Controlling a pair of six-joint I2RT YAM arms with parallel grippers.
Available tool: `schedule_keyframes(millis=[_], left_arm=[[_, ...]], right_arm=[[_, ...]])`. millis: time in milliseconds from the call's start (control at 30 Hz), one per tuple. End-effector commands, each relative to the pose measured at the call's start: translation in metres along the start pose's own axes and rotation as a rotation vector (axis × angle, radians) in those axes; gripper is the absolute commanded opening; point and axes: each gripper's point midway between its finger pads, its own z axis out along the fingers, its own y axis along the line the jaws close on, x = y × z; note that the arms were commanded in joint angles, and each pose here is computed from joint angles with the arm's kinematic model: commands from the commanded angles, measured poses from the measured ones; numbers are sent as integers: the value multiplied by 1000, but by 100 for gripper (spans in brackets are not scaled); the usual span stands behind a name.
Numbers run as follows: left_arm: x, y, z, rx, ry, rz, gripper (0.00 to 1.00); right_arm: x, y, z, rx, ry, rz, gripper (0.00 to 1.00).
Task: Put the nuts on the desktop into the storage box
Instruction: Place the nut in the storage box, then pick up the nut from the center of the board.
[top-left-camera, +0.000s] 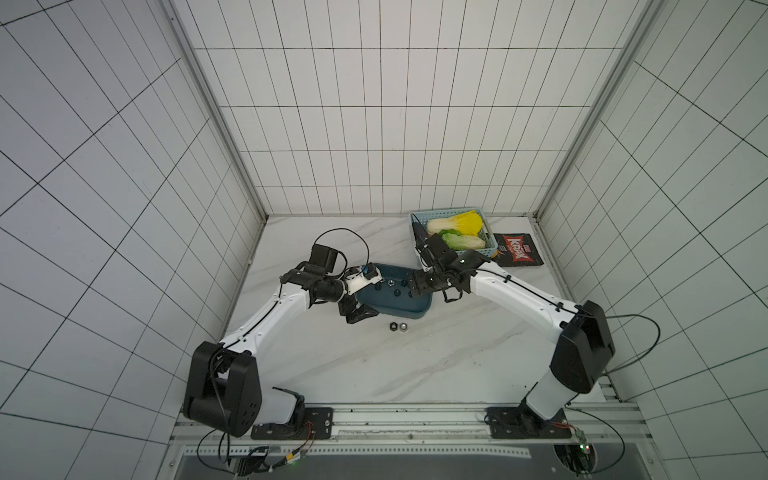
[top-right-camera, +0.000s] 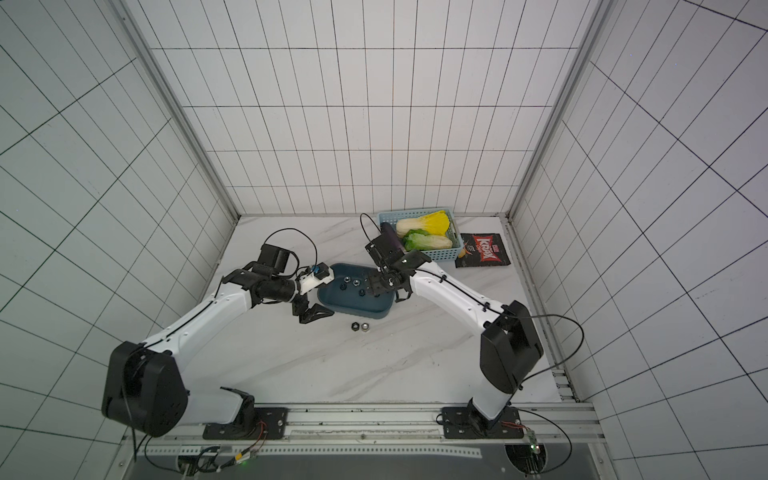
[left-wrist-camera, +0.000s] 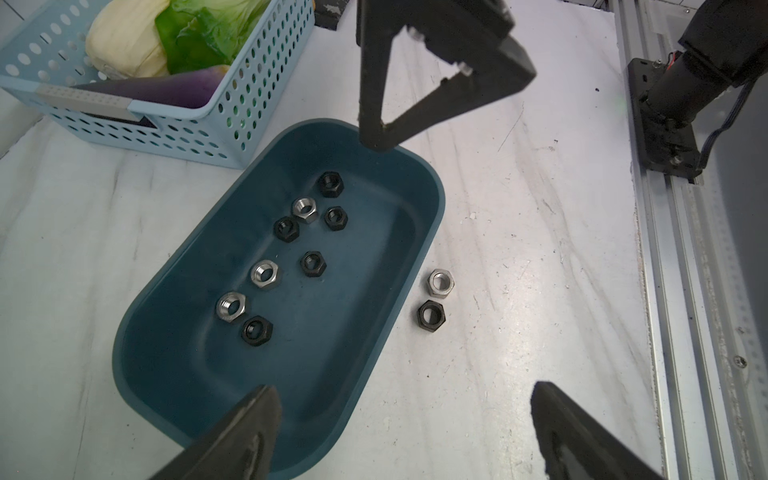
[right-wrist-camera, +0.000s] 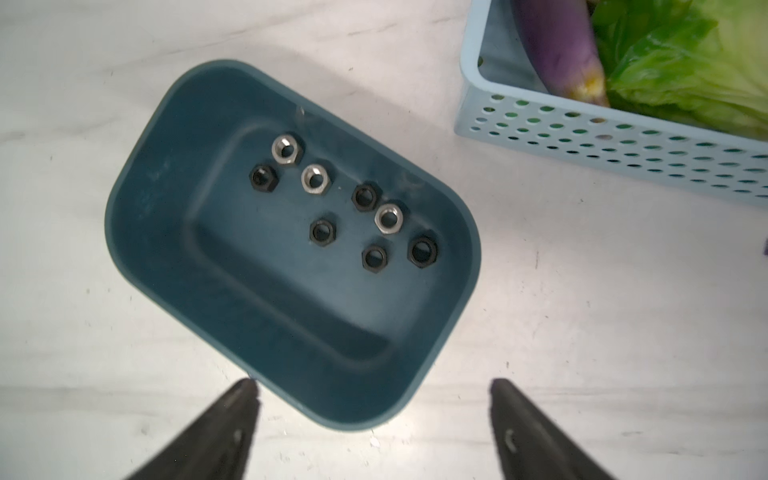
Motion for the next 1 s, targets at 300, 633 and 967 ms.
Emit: schedule_keyframes(millis=[300,633,967], left_arm=[[-2,-33,34,70,99,138,98],[21,-61,68,138,256,323,95],[42,-60,93,142,378,377,90]], right_arm=[[67,-8,-67,-120,-120,-114,100],[127,6,-77,-324,-275,-254,100],[170,22,-64,-478,-427,-413,100]])
